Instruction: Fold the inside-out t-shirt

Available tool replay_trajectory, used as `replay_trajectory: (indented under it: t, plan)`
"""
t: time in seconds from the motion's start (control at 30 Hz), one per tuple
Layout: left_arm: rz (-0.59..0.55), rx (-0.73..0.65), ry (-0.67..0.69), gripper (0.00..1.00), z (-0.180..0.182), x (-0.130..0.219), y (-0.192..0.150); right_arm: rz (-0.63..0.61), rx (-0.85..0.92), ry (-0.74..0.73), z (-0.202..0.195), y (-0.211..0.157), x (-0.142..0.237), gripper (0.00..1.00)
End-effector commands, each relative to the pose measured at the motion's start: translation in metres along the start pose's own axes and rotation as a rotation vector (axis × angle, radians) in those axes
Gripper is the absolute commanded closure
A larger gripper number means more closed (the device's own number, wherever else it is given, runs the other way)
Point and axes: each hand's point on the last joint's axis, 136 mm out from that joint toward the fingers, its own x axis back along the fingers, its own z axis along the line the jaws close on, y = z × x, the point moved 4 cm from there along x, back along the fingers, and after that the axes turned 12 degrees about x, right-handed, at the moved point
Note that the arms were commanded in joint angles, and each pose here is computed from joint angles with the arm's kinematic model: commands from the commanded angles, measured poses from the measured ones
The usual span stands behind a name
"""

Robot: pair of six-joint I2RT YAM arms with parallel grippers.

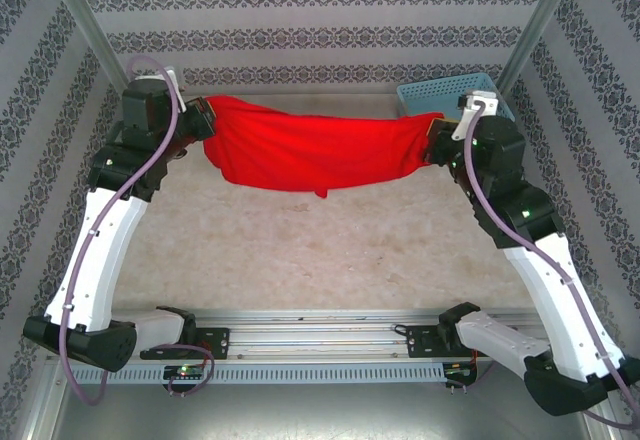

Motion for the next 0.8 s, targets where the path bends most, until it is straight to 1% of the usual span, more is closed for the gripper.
replay_trajectory:
  t: [0.0,0.1,0.13,0.17,0.23,0.3,0.33,0.37,0.43,0.5,0.57,0.7,0.77]
  plan:
    - [0.063,-0.048,0.069,1.0,0.015,-0.007,-0.018,0.072,-0.025,0.083,0.015,-0.017,-0.021,1.0]
    - [0.197,-0.069,0.13,0.99,0.029,-0.042,-0.042,0.122,-0.061,0.142,0.029,-0.035,-0.042,1.0]
    - [0.248,-0.075,0.163,0.93,0.037,-0.059,-0.052,0.141,-0.069,0.156,0.034,-0.041,-0.05,1.0]
    - [0.29,-0.079,0.204,0.87,0.045,-0.074,-0.061,0.165,-0.075,0.155,0.037,-0.048,-0.059,1.0]
    - [0.395,-0.093,0.357,0.63,0.07,-0.109,-0.081,0.231,-0.081,0.13,0.04,-0.064,-0.078,1.0]
    - [0.478,-0.105,0.459,0.47,0.086,-0.129,-0.096,0.294,-0.078,0.061,0.034,-0.079,-0.093,1.0]
    - [0.494,-0.12,0.487,0.4,0.09,-0.133,-0.104,0.323,-0.078,0.024,0.029,-0.086,-0.098,1.0]
    - [0.487,-0.142,0.498,0.34,0.09,-0.131,-0.109,0.339,-0.08,0.001,0.025,-0.091,-0.101,1.0]
    - [0.446,-0.195,0.502,0.23,0.088,-0.12,-0.122,0.359,-0.095,-0.038,0.015,-0.1,-0.106,1.0]
    - [0.436,-0.209,0.473,0.22,0.084,-0.105,-0.137,0.367,-0.116,-0.054,0.006,-0.106,-0.109,1.0]
    - [0.463,-0.23,0.45,0.22,0.087,-0.091,-0.163,0.378,-0.13,-0.068,0.0,-0.111,-0.111,1.0]
    - [0.599,-0.241,0.464,0.26,0.108,-0.077,-0.222,0.39,-0.144,-0.08,-0.006,-0.118,-0.111,1.0]
    - [0.661,-0.223,0.485,0.3,0.124,-0.074,-0.25,0.393,-0.148,-0.083,-0.008,-0.121,-0.111,1.0]
